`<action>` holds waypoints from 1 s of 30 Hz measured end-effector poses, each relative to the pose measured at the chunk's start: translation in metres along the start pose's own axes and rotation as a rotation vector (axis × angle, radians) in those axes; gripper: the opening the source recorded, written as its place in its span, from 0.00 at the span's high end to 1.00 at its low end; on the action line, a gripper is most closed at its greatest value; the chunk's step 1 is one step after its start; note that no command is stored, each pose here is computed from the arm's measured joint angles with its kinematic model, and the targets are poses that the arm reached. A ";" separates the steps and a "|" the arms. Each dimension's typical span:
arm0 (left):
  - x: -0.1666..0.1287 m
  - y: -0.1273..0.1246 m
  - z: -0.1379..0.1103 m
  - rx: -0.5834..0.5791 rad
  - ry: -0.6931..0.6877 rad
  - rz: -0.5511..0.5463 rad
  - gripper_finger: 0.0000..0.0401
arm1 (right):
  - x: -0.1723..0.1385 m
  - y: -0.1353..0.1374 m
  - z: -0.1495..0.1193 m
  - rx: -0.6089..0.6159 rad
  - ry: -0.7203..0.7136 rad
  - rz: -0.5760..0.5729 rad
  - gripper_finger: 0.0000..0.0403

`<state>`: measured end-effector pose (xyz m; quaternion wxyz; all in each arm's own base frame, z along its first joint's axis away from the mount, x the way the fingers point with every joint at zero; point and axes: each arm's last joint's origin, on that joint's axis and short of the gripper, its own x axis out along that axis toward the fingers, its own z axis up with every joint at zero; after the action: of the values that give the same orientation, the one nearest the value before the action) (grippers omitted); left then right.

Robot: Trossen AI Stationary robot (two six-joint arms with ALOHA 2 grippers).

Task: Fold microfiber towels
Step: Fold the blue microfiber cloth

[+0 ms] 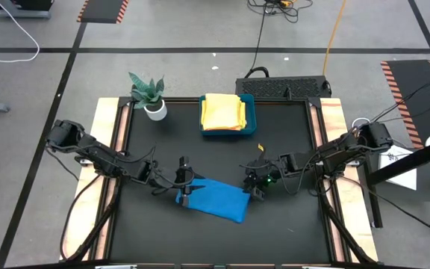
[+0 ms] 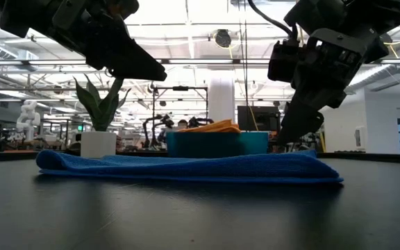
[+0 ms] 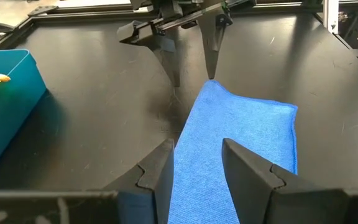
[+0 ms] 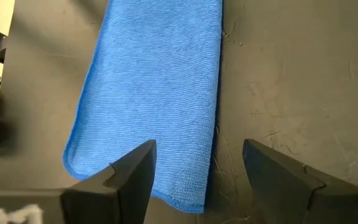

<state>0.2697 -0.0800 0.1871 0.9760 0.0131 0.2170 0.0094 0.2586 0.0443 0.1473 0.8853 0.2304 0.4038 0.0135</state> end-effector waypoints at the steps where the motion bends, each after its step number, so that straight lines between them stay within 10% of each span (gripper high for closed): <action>1: 0.000 0.000 0.000 0.000 0.000 0.000 0.66 | 0.000 0.000 0.000 0.000 0.000 0.000 0.42; 30: 0.007 -0.004 0.000 -0.015 -0.042 -0.043 0.66 | 0.003 -0.005 -0.013 0.149 0.156 -0.008 0.42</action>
<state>0.2764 -0.0834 0.1840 0.9804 0.0012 0.1967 -0.0104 0.2504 0.0454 0.1361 0.8315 0.2922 0.4724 -0.0020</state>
